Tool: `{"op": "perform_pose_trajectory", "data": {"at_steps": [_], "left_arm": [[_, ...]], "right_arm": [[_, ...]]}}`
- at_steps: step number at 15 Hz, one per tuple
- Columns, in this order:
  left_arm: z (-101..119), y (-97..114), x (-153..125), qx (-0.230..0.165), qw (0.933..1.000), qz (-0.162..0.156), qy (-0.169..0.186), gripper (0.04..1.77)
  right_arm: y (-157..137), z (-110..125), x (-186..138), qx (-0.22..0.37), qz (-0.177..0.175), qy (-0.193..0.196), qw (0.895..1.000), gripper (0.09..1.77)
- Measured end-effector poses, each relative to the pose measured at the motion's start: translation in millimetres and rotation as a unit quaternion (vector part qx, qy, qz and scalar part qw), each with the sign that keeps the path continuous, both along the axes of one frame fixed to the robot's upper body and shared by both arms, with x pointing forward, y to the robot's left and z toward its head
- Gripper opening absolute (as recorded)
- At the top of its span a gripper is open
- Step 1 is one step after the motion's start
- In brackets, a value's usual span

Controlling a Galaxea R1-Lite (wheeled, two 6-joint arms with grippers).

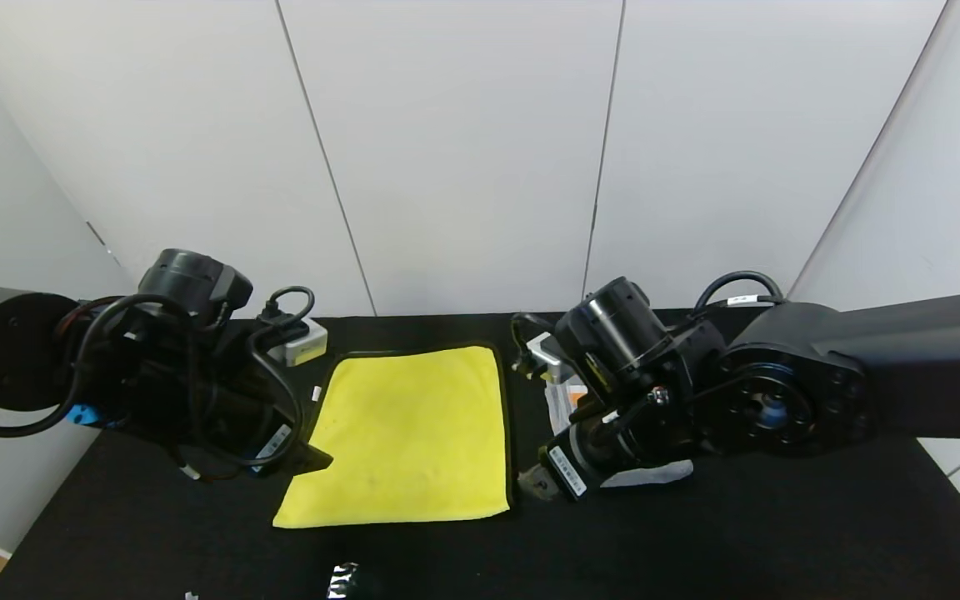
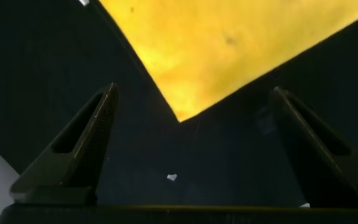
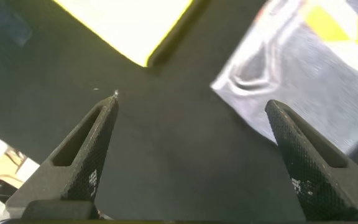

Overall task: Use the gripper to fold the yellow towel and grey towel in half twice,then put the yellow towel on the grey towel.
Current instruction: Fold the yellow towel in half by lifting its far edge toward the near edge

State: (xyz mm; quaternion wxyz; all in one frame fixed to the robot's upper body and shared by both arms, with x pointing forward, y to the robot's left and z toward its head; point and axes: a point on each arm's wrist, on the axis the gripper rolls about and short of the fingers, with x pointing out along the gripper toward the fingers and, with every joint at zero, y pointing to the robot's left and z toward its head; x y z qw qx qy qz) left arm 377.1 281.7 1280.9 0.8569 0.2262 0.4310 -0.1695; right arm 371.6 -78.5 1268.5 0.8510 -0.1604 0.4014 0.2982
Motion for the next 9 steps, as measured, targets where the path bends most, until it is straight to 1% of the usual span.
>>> {"op": "perform_pose_trajectory", "data": {"at_steps": [3,7,9], "left_arm": [[-13.4,12.1,-5.5,0.01,0.9996,0.008,0.027,1.72],[-33.5,21.0,-11.9,0.024,0.9976,0.006,0.065,1.72],[-42.3,23.3,-11.3,0.021,0.9963,0.007,0.083,1.72]], "right_arm": [[18.2,-9.3,-1.5,-0.005,0.021,0.003,1.0,1.71],[38.1,-24.1,-1.9,-0.015,0.037,0.009,0.999,1.71],[45.3,-31.5,-1.7,-0.021,0.045,0.013,0.999,1.71]]}}
